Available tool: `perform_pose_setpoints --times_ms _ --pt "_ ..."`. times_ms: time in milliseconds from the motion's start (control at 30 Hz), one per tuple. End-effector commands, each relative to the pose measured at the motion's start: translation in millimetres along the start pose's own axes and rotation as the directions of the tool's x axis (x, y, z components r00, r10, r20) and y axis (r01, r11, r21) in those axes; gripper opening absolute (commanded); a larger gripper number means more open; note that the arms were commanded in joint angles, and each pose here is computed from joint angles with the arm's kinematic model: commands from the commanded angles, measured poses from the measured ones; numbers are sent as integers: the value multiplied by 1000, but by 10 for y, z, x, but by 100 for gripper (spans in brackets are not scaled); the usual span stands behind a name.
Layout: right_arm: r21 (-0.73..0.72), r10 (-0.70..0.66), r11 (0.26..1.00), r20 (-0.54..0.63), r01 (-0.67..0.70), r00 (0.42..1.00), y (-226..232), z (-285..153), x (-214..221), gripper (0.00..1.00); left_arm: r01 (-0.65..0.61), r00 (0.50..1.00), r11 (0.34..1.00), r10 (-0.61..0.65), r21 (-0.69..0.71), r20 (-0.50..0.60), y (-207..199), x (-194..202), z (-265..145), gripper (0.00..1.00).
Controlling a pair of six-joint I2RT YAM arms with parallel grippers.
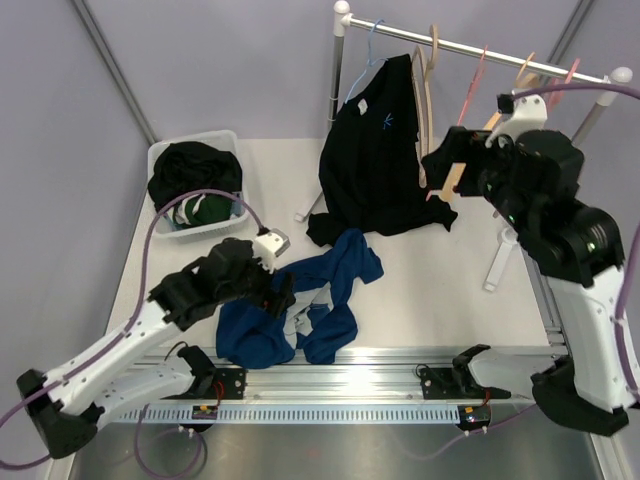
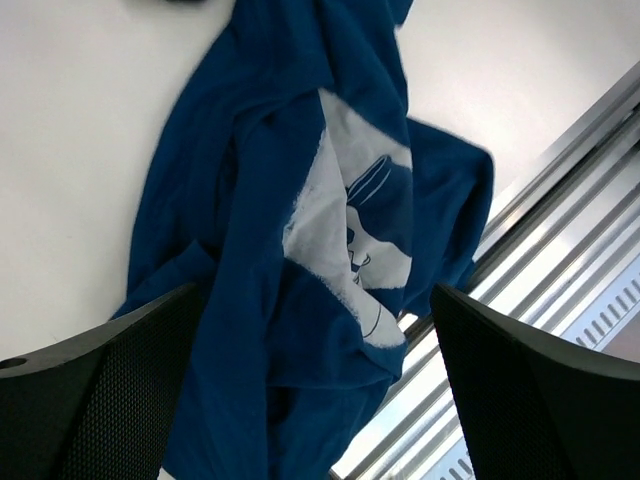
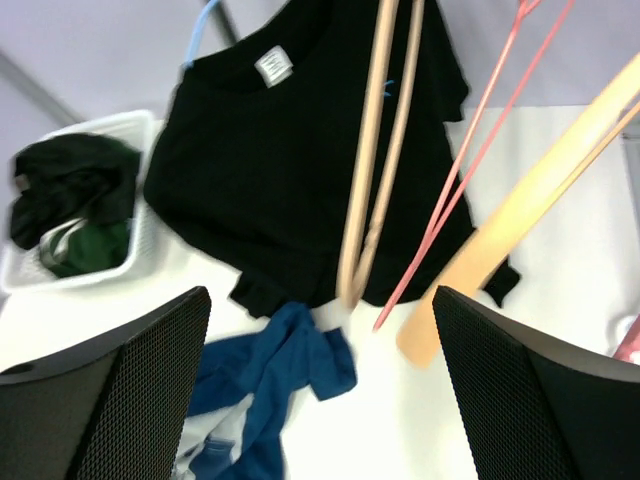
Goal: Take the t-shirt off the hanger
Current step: Pick up the T-shirt from the center of the board, then place the T-shirt in the bin.
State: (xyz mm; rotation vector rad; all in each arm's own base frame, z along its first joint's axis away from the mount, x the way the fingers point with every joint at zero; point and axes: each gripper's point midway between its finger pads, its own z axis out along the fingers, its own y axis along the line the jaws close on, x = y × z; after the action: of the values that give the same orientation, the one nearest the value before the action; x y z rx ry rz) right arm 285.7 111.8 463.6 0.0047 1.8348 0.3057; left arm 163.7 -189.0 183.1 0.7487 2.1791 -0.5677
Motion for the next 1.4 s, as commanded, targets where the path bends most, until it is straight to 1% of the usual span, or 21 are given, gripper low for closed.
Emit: perform_pose_setpoints --times_ms 0,133,233,333,467,567,633,733,800,833,900,933,967,1000,1067,1100,1133,1167,1233,1267,1367 --pt "-179 12 984 -8 -13 1000 258 -131 94 100 13 996 999 -10 34 -89 -71 41 220 99" --pt "-302 17 953 -21 -22 1000 384 -421 217 100 45 966 999 -46 -9 -255 3 364 533 99" --pt "-357 33 934 29 -20 999 393 -676 213 100 51 933 996 -73 -71 -352 95 549 681 99" --pt "-407 34 913 60 -7 998 390 -892 285 100 67 913 994 -98 -91 -396 116 638 802 99" --pt "-433 37 901 98 10 994 316 -1069 479 99 66 858 991 -115 -115 -501 146 848 976 99" --pt "-430 35 902 124 22 992 258 -1172 519 100 75 843 988 -134 -133 -521 162 906 1072 99" --pt "-409 16 912 132 40 991 200 -1197 539 99 96 815 990 -138 -103 -563 105 1032 1160 94" --pt "-417 28 908 158 41 987 179 -1278 549 99 122 780 991 -134 -61 -611 26 1189 1239 46" --pt "-439 44 898 171 36 984 199 -1339 550 99 116 777 990 -141 -81 -613 58 1204 1237 8" --pt "-440 49 897 182 37 982 186 -1380 547 100 113 796 990 -140 -83 -589 63 1111 1200 0" --pt "-438 54 898 186 34 981 168 -1414 554 99 60 807 986 -140 -155 -574 198 1007 1040 0" --pt "-446 60 895 187 30 980 174 -1433 563 100 55 857 985 -132 -167 -498 210 707 924 0" --pt "-460 73 888 183 20 980 195 -1452 570 99 49 880 980 -133 -191 -457 247 545 817 0" --pt "-490 79 872 188 23 979 234 -1499 595 100 62 929 969 -143 -238 -340 327 140 559 0" --pt "-517 98 856 179 9 979 272 -1529 634 99 98 969 949 -160 -299 -188 432 -330 230 0" --pt "-543 108 839 181 8 978 300 -1590 657 100 105 980 916 -161 -388 -117 584 -518 5 0" --pt "-563 113 826 170 2 979 336 -1561 717 100 134 986 897 -162 -422 -31 649 -748 -186 0" --pt "-582 129 813 154 -16 980 365 -1566 757 100 183 982 884 -146 -431 117 659 -1163 -512 0" --pt "-640 137 768 136 -18 981 449 -1612 880 99 219 965 834 -108 -507 239 829 -1487 -883 0" --pt "-668 148 743 121 -29 982 486 -1631 958 99 268 938 789 -84 -553 335 948 -1750 -1171 0" --pt "-700 168 712 98 -52 981 522 -1656 1070 100 310 904 701 -8 -642 428 1196 -2099 -1499 0"
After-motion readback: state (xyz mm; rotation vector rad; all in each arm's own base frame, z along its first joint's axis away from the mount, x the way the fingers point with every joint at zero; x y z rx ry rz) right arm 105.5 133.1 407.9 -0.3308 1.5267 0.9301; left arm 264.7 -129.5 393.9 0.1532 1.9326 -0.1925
